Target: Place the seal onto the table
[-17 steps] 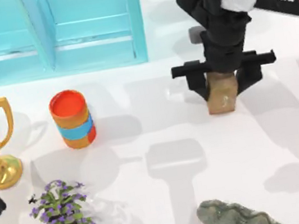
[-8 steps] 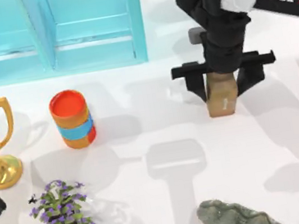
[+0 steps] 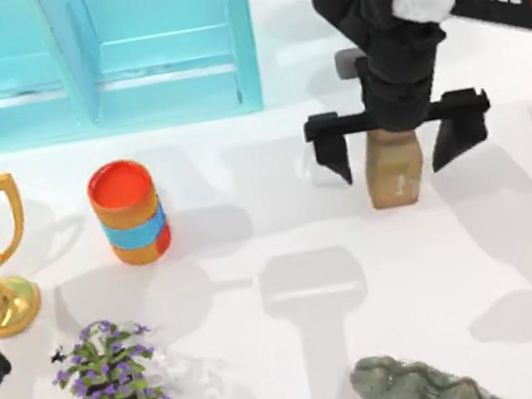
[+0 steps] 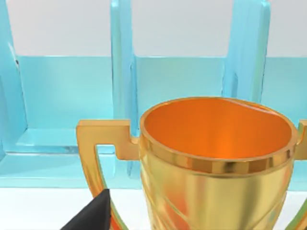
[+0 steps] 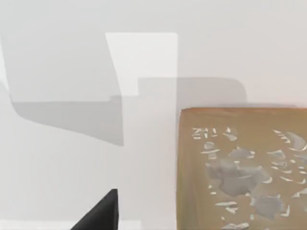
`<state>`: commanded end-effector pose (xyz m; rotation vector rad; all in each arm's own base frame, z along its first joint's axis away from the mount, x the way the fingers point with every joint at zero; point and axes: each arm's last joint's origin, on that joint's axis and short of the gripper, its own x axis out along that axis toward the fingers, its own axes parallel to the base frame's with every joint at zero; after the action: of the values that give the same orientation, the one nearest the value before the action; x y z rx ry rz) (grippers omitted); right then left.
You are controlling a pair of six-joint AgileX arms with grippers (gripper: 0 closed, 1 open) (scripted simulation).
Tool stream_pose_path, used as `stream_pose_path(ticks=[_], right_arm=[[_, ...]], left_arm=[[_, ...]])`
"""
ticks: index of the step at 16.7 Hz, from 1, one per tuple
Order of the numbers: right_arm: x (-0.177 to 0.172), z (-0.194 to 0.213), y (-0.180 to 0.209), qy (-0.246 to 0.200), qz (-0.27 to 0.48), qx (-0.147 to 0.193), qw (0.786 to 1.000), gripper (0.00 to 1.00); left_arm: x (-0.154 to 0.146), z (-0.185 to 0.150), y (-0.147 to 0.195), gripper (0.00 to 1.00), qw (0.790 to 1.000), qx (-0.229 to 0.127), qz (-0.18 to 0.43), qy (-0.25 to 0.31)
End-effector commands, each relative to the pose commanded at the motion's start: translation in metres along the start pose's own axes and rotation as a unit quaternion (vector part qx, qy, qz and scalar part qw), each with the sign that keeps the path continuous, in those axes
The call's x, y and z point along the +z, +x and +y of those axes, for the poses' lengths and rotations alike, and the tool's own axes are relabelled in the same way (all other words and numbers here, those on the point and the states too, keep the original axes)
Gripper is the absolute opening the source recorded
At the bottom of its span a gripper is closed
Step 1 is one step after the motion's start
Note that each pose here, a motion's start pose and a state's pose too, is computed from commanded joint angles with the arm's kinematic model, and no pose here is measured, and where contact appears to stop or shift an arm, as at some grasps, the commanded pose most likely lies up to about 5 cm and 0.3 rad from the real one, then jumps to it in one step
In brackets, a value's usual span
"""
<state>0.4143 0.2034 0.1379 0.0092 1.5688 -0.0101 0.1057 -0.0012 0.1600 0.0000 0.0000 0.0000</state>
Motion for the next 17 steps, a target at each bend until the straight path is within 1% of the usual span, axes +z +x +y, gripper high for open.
stream_pose_path(ticks=[6, 9, 11, 13, 17], right_arm=[[0.002, 0.001, -0.003, 0.001, 0.005, -0.003, 1.000, 1.00], [0.008, 0.006, -0.018, -0.002, 0.016, -0.009, 1.000, 1.00], [0.013, 0.010, -0.039, -0.003, 0.018, -0.009, 1.000, 1.00], [0.016, 0.012, -0.067, -0.003, 0.009, -0.004, 1.000, 1.00], [0.010, 0.007, -0.119, -0.001, -0.003, 0.004, 1.000, 1.00]], left_arm=[[0.000, 0.000, 0.000, 1.00, 1.000, 0.000, 0.000, 0.000], [0.000, 0.000, 0.000, 1.00, 1.000, 0.000, 0.000, 0.000], [0.000, 0.000, 0.000, 1.00, 1.000, 0.000, 0.000, 0.000], [0.000, 0.000, 0.000, 1.00, 1.000, 0.000, 0.000, 0.000], [0.000, 0.000, 0.000, 1.00, 1.000, 0.000, 0.000, 0.000]])
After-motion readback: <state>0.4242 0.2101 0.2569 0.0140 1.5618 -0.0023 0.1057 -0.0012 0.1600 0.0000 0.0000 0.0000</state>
